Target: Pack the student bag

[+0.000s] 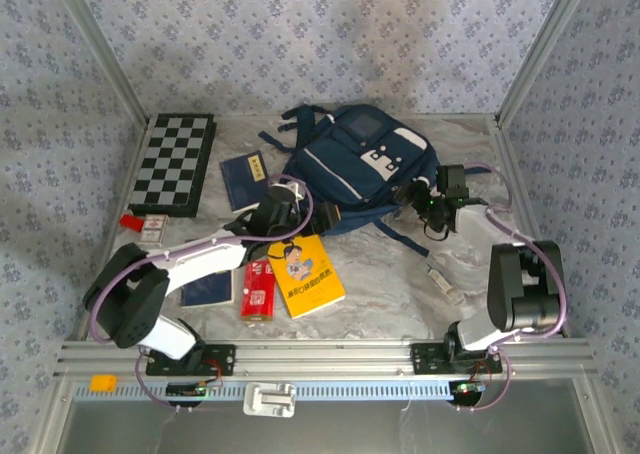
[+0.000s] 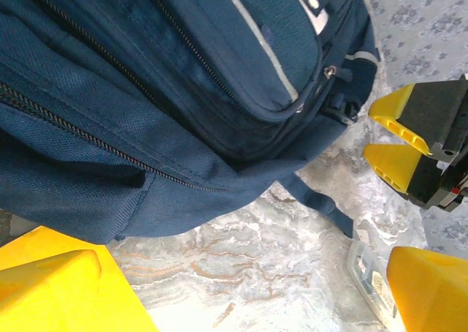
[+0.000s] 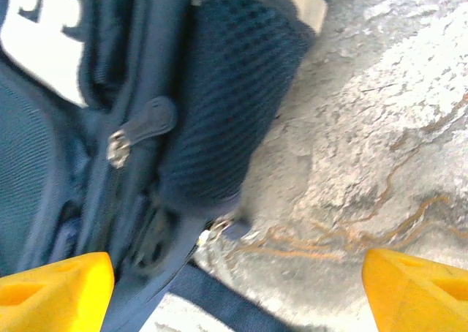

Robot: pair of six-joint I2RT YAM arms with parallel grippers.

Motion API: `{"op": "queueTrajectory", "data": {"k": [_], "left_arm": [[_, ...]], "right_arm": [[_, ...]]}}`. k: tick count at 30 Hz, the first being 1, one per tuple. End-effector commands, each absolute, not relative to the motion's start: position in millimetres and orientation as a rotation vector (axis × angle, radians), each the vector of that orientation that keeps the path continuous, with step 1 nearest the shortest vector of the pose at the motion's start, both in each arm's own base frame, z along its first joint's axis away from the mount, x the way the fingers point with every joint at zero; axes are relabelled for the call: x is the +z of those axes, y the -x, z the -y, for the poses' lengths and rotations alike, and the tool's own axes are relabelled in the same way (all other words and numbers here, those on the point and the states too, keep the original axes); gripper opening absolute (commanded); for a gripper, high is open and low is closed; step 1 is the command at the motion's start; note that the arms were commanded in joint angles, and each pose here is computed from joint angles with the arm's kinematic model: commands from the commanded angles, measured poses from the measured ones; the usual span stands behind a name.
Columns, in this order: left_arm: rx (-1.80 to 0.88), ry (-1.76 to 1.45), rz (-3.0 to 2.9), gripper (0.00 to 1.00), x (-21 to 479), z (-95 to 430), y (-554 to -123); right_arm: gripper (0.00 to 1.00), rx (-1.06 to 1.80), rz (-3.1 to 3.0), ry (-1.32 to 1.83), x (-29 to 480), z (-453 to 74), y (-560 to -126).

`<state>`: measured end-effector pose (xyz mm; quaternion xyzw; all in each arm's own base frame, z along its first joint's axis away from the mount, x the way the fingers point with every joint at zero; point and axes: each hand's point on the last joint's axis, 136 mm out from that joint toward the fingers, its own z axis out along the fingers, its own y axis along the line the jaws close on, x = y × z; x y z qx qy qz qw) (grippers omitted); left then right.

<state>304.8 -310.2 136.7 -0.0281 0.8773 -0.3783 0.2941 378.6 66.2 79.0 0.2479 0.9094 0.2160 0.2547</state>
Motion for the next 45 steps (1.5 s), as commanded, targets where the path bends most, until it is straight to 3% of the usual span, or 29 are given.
{"op": "queueTrajectory", "data": {"k": [1, 10, 16, 20, 27, 30, 45], "left_arm": [[-1.032, 0.095, -2.282, 1.00, 149.1, 322.4, -319.6], [-0.978, 0.103, -2.323, 1.00, 125.8, 330.9, -333.2], [-0.934, 0.108, -2.340, 1.00, 113.9, 332.7, -341.2], [-0.922, 0.091, -2.351, 1.00, 110.0, 335.6, -345.5], [-0.933, 0.090, -2.329, 1.00, 106.8, 343.3, -360.5], [-0.917, 0.080, -2.318, 1.00, 106.1, 344.9, -371.4], [-0.971, -0.013, -2.192, 0.98, 148.5, 336.0, -426.8]], "right_arm": [[0.86, 0.655, -2.429, -0.641, 89.5, -68.6, -403.0], [0.70, 0.657, -2.427, -0.638, 68.5, -66.1, -426.4], [0.47, 0.672, -2.408, -0.668, 60.9, -59.8, -432.4], [0.23, 0.711, -2.395, -0.648, 64.2, -60.7, -434.0], [0.04, 0.722, -2.380, -0.627, 75.4, -59.9, -417.7], [0.00, 0.727, -2.365, -0.631, 82.7, -57.7, -407.3], [0.00, 0.750, -2.148, -0.858, 123.9, -51.9, -355.6]]}}
